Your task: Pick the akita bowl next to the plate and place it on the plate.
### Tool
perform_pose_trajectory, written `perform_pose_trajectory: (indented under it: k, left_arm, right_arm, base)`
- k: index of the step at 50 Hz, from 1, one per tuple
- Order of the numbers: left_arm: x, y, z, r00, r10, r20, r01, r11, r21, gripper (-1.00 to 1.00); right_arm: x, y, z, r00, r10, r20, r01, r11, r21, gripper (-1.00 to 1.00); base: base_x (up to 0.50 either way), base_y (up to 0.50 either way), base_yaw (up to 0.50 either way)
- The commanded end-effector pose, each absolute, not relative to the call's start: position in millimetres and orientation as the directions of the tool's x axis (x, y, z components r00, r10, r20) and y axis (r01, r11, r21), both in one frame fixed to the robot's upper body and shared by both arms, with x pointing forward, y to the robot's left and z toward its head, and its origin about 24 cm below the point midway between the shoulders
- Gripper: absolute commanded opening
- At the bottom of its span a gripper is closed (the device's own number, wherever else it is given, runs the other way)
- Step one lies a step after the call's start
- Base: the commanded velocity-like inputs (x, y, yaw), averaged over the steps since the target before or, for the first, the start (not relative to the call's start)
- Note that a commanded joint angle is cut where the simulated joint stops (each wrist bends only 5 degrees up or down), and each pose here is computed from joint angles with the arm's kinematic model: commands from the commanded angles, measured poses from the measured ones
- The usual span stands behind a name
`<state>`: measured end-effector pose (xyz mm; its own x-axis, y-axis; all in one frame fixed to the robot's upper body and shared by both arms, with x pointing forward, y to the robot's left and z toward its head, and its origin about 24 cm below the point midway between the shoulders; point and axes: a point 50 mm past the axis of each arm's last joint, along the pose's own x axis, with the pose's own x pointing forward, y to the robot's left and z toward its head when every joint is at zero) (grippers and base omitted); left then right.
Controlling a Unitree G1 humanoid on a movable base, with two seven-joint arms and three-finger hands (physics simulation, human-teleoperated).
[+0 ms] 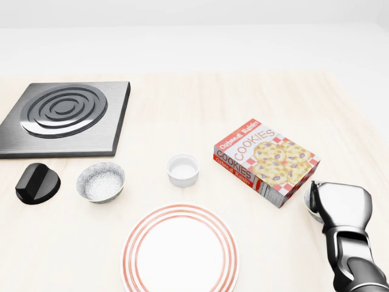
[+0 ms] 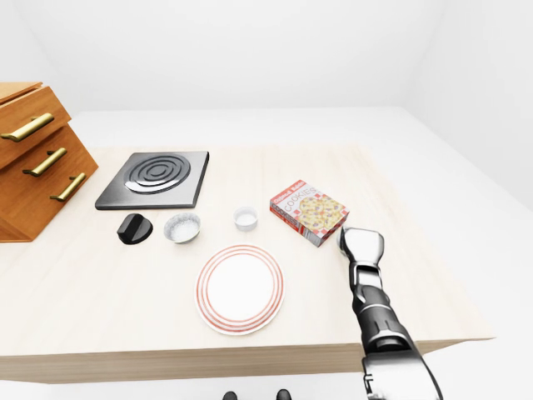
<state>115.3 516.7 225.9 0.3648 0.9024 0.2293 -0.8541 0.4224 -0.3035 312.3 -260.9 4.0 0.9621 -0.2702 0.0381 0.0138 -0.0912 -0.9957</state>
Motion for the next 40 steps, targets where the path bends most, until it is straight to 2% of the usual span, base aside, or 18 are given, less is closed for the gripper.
perform_pose_trajectory:
  k: [1,10,17,24,40]
  left_arm:
    - [114.8,516.4,224.6,0.368,0.901,0.23,-0.853,0.426,-0.303,1.0]
    - [114.6,516.3,225.1,0.368,0.9,0.232,-0.853,0.426,-0.301,1.0]
    - [115.0,515.9,224.6,0.368,0.9,0.232,-0.853,0.426,-0.301,1.0]
    - [114.5,515.9,225.6,0.366,0.901,0.235,-0.854,0.425,-0.301,1.0]
    - [115.7,515.8,223.4,0.369,0.901,0.228,-0.854,0.426,-0.3,1.0]
  right_arm:
    - [295.5,-264.0,-8.3,0.962,-0.273,0.02,-0.006,-0.091,-0.996,-1.0]
    - [298.1,-262.1,19.6,0.961,-0.219,0.171,0.141,-0.145,-0.979,-1.0]
    - [293.3,-259.7,63.4,0.908,-0.171,0.381,0.348,-0.195,-0.917,-1.0]
    - [287.2,-256.5,90.2,0.855,-0.141,0.498,0.461,-0.232,-0.857,-1.0]
    - [273.8,-229.2,143.5,0.776,-0.078,0.626,0.593,-0.25,-0.766,-1.0]
  base:
    - [0.0,0.0,0.0]
    - [0.0,0.0,0.0]
    - [0.0,0.0,0.0]
    - [0.0,0.0,0.0]
    - [0.0,0.0,0.0]
